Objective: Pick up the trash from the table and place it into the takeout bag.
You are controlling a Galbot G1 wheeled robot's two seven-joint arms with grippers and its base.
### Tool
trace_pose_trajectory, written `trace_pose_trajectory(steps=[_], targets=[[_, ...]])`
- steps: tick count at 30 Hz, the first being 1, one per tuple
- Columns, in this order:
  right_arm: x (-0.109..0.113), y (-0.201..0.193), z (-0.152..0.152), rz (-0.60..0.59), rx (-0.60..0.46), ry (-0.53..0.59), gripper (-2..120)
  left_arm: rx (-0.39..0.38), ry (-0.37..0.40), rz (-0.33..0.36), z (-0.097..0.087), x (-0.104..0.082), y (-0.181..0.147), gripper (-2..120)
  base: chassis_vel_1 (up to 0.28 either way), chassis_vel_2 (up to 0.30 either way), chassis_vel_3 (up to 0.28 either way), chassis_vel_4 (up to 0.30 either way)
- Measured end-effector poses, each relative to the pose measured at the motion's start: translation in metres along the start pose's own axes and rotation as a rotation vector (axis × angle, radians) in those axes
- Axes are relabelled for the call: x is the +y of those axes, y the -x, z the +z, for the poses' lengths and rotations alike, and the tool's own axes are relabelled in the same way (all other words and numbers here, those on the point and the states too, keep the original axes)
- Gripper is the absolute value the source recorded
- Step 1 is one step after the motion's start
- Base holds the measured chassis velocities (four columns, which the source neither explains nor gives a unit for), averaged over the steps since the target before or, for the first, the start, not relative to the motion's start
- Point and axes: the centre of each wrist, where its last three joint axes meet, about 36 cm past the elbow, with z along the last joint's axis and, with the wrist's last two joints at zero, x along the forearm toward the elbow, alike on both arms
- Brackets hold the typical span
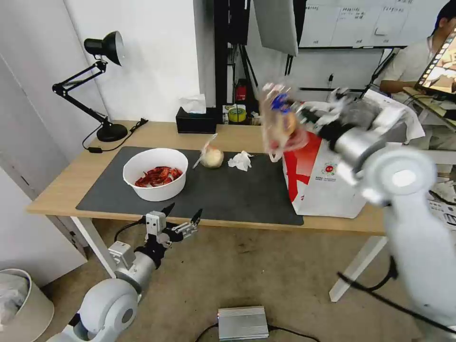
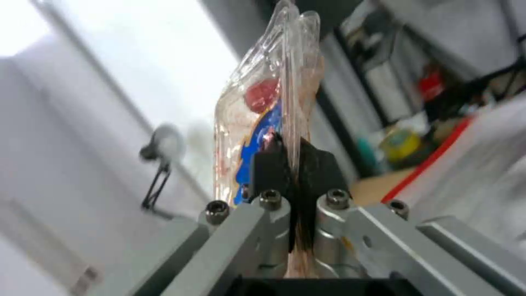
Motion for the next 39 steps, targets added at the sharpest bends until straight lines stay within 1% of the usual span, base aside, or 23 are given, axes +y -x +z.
trace_pose_trajectory(steps=[1,2,5,6,8,9,10,12,13,14,15,16,17,18,20,21,23,30,32,39], targets=[[-0.005,-0.001,-0.015,0.019,-0.03,-0.005,0,0.0,-0.002,0.003,0.0,-0.001,0.0,100,0.0,0.0,0.0,0.0],[-0.005,-0.001,-0.015,0.019,-0.03,-0.005,0,0.0,-0.002,0.003,0.0,-0.001,0.0,100,0.0,0.0,0.0,0.0],[-0.017,-0.002,-0.041,0.065,-0.072,-0.016,0,0.002,-0.004,0.007,0.002,-0.003,0.002,100,0.0,0.0,0.0,0.0],[-0.017,-0.002,-0.041,0.065,-0.072,-0.016,0,0.002,-0.004,0.007,0.002,-0.003,0.002,100,0.0,0.0,0.0,0.0],[-0.024,-0.001,-0.049,0.091,-0.081,-0.025,0,0.007,-0.009,0.007,0.004,-0.003,0.002,100,0.0,0.0,0.0,0.0],[-0.033,0.0,-0.056,0.12,-0.086,-0.033,0,0.013,-0.016,0.008,0.008,-0.005,0.003,100,0.0,0.0,0.0,0.0],[-0.033,0.0,-0.056,0.12,-0.086,-0.033,0,0.013,-0.016,0.008,0.008,-0.005,0.003,100,0.0,0.0,0.0,0.0],[-0.046,0.003,-0.063,0.16,-0.089,-0.043,0,0.017,-0.024,0.012,0.011,-0.007,0.004,100,0.0,0.0,0.0,0.0],[-0.046,0.003,-0.063,0.16,-0.089,-0.043,0,0.017,-0.024,0.012,0.011,-0.007,0.004,100,0.0,0.0,0.0,0.0],[-0.051,0.004,-0.065,0.175,-0.092,-0.052,0,0.019,-0.024,0.012,0.011,-0.007,0.005,100,0.0,0.0,0.0,0.0],[-0.06,0.006,-0.066,0.199,-0.096,-0.072,0,0.021,-0.024,0.011,0.012,-0.006,0.005,100,0.0,0.0,0.0,0.0],[-0.06,0.006,-0.066,0.199,-0.096,-0.072,0,0.021,-0.024,0.011,0.012,-0.006,0.005,100,0.0,0.0,0.0,0.0],[-0.071,0.009,-0.065,0.229,-0.093,-0.102,0,0.021,-0.023,0.011,0.012,-0.006,0.006,100,0.0,0.0,0.0,0.0],[-0.071,0.009,-0.065,0.229,-0.093,-0.102,0,0.021,-0.023,0.011,0.012,-0.006,0.006,100,0.0,0.0,0.0,0.0],[-0.087,0.011,-0.06,0.265,-0.08,-0.138,0,0.019,-0.022,0.014,0.012,-0.006,0.008,100,0.0,0.0,0.0,0.0],[-0.087,0.011,-0.06,0.265,-0.08,-0.138,0,0.019,-0.022,0.014,0.012,-0.006,0.008,100,0.0,0.0,0.0,0.0],[-0.098,0.012,-0.053,0.293,-0.061,-0.157,0,0.021,-0.022,0.017,0.012,-0.006,0.009,100,0.0,0.0,0.0,0.0],[-0.107,0.014,-0.037,0.314,-0.031,-0.163,0,0.028,-0.024,0.027,0.015,-0.008,0.01,100,0.0,0.0,0.0,0.0],[-0.109,0.015,-0.028,0.319,-0.02,-0.157,0,0.029,-0.025,0.029,0.016,-0.009,0.01,100,0.0,0.0,0.0,0.0],[-0.11,0.011,-0.019,0.319,-0.007,-0.153,0,0.03,-0.029,0.031,0.017,-0.01,0.011,100,0.0,0.0,0.0,0.0]])
